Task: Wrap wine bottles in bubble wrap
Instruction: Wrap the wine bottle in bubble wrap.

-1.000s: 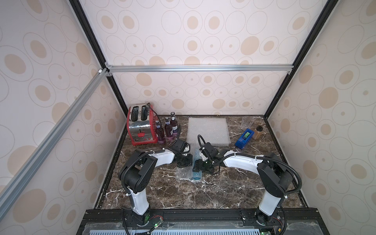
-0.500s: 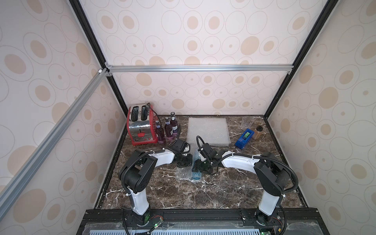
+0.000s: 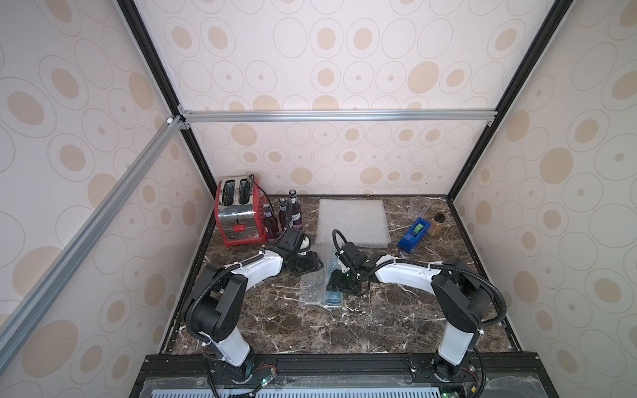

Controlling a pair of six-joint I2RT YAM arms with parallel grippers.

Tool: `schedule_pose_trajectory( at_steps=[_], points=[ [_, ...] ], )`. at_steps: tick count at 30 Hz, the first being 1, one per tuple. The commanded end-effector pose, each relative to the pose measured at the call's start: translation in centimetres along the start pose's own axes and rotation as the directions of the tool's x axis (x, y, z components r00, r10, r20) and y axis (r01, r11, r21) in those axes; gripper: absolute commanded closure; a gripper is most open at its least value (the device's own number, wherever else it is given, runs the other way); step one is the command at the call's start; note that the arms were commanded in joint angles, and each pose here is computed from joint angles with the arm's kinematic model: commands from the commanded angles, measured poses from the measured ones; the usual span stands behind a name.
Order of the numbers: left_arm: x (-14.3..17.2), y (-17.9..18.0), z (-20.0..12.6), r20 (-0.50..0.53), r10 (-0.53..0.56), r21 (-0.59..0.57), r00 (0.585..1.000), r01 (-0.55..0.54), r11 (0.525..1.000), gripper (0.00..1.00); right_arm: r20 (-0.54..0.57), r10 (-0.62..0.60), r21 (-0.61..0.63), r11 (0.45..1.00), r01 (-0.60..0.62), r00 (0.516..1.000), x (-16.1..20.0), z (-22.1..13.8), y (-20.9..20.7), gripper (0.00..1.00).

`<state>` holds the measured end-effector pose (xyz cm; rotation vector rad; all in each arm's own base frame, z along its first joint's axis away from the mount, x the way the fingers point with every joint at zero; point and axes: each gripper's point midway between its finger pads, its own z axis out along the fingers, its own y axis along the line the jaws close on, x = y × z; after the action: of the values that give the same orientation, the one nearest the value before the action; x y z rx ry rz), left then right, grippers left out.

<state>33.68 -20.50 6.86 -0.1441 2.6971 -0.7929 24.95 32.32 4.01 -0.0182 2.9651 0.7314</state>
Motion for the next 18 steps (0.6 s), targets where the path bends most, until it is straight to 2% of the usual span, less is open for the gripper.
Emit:
schedule_pose_trajectory(
  at_steps=[1, 5, 8, 16, 18],
  points=[
    [-0.6, 2.5, -0.6, 0.029, -0.031, -0.069, 0.999, 0.033, 0.997, 0.4, -0.074, 0.021, 0.146, 0.989, -0.01, 0.997, 2.1, 0.8, -3.6, 0.58],
    [-0.6, 4.9, -0.4, 0.038, -0.052, -0.15, 0.998, 0.057, 0.987, 0.4, -0.079, 0.015, 0.154, 0.988, -0.003, 0.997, 2.0, 0.8, -3.5, 0.58],
    [-0.3, 5.5, 0.0, 0.033, -0.046, -0.153, 0.998, 0.051, 0.987, 0.42, -0.08, 0.013, 0.133, 0.991, -0.003, 0.997, 1.9, 0.9, -3.0, 0.58],
    [1.1, 6.0, 2.0, -0.023, -0.103, -0.127, 0.994, 0.1, 0.987, 0.61, -0.087, 0.014, 0.128, 0.992, -0.003, 0.996, 1.9, 1.3, -3.0, 0.59],
    [1.4, 6.3, 2.3, -0.027, -0.118, -0.13, 0.993, 0.114, 0.985, 0.72, -0.082, 0.015, 0.134, 0.991, -0.003, 0.997, 1.8, 1.2, -3.2, 0.59]
  ],
)
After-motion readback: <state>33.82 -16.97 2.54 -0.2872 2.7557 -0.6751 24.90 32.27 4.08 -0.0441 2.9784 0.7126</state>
